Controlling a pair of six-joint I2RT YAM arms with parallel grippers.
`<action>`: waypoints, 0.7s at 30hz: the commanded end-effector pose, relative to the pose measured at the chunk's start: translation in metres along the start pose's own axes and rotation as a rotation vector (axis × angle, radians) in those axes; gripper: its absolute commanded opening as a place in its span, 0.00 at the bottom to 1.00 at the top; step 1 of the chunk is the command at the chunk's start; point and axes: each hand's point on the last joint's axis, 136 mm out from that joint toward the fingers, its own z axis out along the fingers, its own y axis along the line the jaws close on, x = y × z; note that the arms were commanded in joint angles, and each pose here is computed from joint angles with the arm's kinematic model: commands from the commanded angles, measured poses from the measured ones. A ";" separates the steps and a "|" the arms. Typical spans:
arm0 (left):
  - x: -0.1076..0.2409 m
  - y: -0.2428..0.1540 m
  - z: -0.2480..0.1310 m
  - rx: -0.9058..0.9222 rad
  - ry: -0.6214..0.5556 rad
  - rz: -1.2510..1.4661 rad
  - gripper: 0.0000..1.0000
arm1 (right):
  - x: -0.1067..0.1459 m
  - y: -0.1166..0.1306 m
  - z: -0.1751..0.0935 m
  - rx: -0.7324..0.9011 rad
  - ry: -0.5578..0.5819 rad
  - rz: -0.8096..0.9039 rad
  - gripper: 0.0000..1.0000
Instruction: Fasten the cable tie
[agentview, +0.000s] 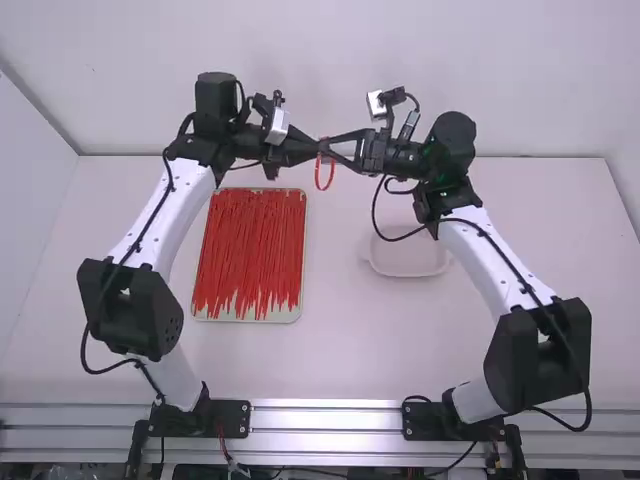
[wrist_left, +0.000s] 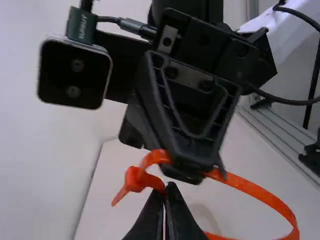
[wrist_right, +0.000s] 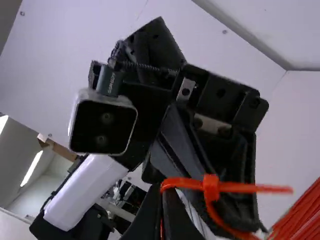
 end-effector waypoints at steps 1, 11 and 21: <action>-0.011 -0.023 0.013 0.099 -0.076 0.120 0.02 | -0.021 0.001 -0.006 0.028 -0.091 -0.030 0.00; -0.013 -0.005 -0.008 0.041 -0.052 0.127 0.02 | -0.003 -0.003 0.000 0.027 -0.016 0.032 0.00; -0.011 0.020 -0.012 -0.070 0.014 0.131 0.02 | 0.001 -0.001 -0.001 0.015 0.010 0.035 0.00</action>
